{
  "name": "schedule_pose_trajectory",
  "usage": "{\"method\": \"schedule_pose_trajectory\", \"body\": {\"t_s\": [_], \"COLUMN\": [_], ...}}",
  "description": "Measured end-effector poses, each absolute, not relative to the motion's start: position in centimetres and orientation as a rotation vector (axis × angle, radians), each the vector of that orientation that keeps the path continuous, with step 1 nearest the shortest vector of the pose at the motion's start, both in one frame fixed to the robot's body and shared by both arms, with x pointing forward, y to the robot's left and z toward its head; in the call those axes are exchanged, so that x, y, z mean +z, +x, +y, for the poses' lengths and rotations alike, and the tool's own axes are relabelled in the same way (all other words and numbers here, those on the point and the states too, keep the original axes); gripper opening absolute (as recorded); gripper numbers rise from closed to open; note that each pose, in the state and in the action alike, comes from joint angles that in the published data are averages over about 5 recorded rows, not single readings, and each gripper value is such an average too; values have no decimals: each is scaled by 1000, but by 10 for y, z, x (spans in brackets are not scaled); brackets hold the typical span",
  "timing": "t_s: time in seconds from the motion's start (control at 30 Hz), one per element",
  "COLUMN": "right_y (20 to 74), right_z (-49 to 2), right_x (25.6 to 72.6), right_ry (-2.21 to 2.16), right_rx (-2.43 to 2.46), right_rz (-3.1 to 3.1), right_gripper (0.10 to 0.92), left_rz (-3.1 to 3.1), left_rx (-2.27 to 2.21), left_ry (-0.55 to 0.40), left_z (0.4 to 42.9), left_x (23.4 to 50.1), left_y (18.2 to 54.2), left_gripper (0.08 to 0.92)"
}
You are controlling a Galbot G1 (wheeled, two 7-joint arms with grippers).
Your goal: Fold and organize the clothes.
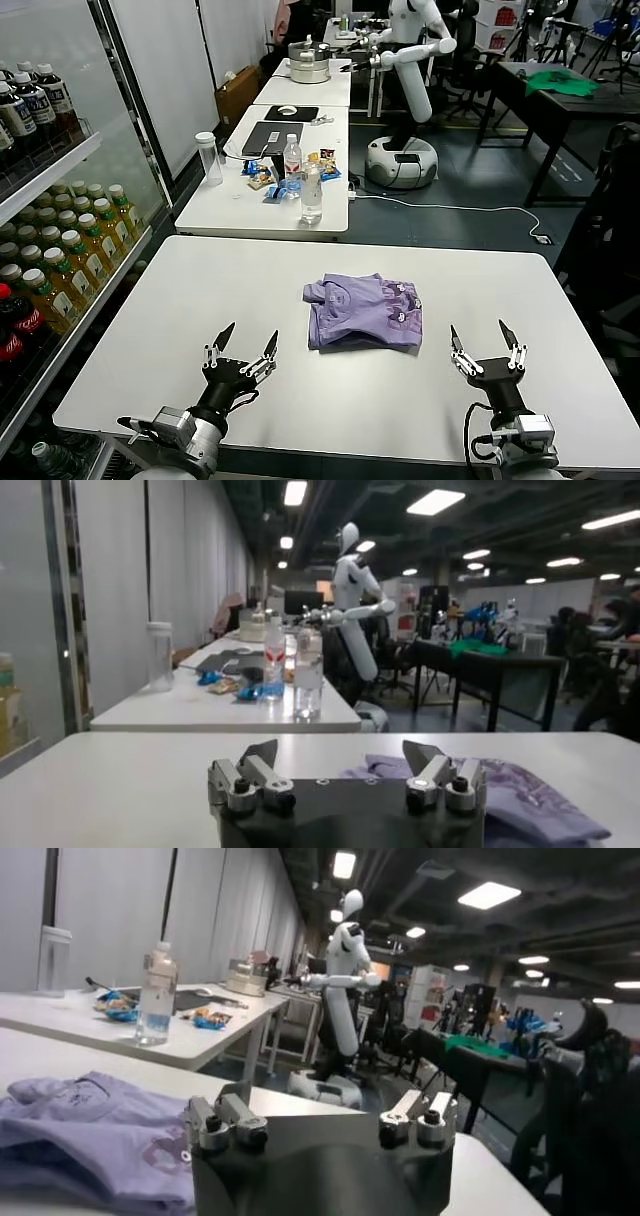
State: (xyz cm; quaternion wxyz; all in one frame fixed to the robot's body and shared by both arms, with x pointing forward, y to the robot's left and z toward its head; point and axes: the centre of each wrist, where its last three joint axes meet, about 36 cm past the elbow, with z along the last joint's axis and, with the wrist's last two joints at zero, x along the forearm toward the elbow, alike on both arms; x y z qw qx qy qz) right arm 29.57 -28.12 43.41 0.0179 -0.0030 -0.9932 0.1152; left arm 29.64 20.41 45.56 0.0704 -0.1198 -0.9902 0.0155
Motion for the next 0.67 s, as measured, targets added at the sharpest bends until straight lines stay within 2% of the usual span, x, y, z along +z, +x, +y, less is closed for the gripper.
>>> {"method": "schedule_pose_trajectory", "body": {"t_s": [0.67], "right_y": [278], "right_z": [-281], "right_x": [445], "right_ry": [-101], "right_rx": [442], "right_rz": [-3097], "right_gripper": [823], "left_rz": [-3001], "left_rx": [36], "left_ry": [-422], "left_z": [209], "left_x": [460], "left_y": [293], "left_gripper": [823]}}
